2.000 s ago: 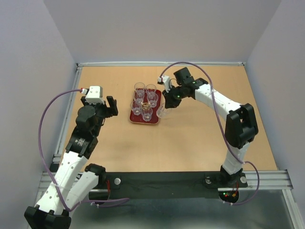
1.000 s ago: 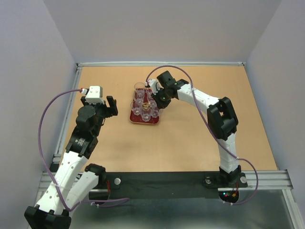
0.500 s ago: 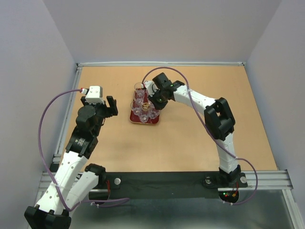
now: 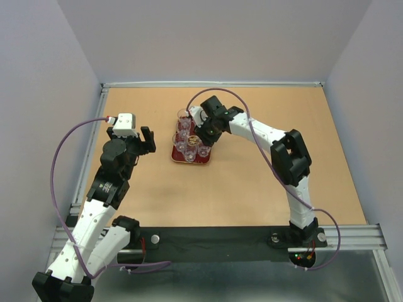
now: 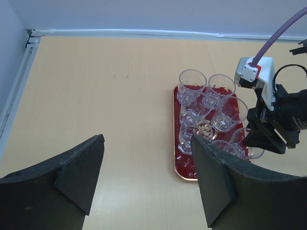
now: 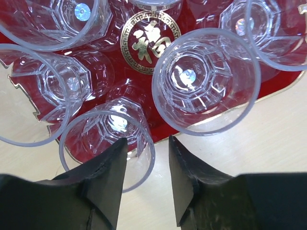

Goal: Place the glasses into the tray

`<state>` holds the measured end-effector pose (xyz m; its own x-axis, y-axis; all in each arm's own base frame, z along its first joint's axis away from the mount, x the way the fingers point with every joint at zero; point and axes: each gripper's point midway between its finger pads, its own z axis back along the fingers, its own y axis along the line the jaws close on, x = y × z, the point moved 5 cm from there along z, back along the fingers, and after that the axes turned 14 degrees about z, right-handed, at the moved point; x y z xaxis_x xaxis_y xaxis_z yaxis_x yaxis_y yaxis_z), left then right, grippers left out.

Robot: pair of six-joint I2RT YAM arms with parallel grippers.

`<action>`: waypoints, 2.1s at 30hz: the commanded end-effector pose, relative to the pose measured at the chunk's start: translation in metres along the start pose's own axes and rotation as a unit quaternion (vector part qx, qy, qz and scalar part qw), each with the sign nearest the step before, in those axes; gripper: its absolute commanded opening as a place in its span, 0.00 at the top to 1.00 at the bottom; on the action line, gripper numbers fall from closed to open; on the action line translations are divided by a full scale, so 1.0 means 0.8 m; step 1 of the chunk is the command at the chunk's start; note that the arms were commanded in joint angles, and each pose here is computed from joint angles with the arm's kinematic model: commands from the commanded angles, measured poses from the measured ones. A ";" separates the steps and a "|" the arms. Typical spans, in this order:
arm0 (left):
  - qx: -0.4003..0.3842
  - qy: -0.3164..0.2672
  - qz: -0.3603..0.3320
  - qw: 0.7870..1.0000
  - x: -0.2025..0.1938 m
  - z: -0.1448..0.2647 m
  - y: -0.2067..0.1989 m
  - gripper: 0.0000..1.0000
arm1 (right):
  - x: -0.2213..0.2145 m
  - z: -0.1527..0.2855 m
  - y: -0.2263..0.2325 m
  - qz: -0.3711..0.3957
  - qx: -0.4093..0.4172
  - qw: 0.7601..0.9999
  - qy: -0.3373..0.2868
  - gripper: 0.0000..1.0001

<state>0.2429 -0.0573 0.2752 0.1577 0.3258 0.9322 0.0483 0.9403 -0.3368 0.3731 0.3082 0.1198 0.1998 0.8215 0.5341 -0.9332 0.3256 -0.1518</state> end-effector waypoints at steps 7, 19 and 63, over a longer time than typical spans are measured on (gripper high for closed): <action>0.002 -0.024 -0.002 1.000 0.009 0.000 0.001 0.16 | 0.044 0.109 -0.024 0.049 -0.102 0.992 -0.058 0.51; 0.015 -0.032 -0.003 0.999 0.012 0.002 0.006 0.16 | -0.009 0.221 -0.058 0.013 -0.179 0.979 -0.093 0.39; 0.002 -0.087 0.006 0.996 0.030 0.033 0.009 0.15 | -0.338 0.431 -0.024 -0.399 -0.680 0.576 -0.216 0.00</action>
<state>0.2226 -0.0398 0.2857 0.0474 0.3256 0.9443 0.0129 0.9451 -0.3265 0.2343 -0.0762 0.2563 0.0949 0.0623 0.9935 0.5250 0.8449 -0.1031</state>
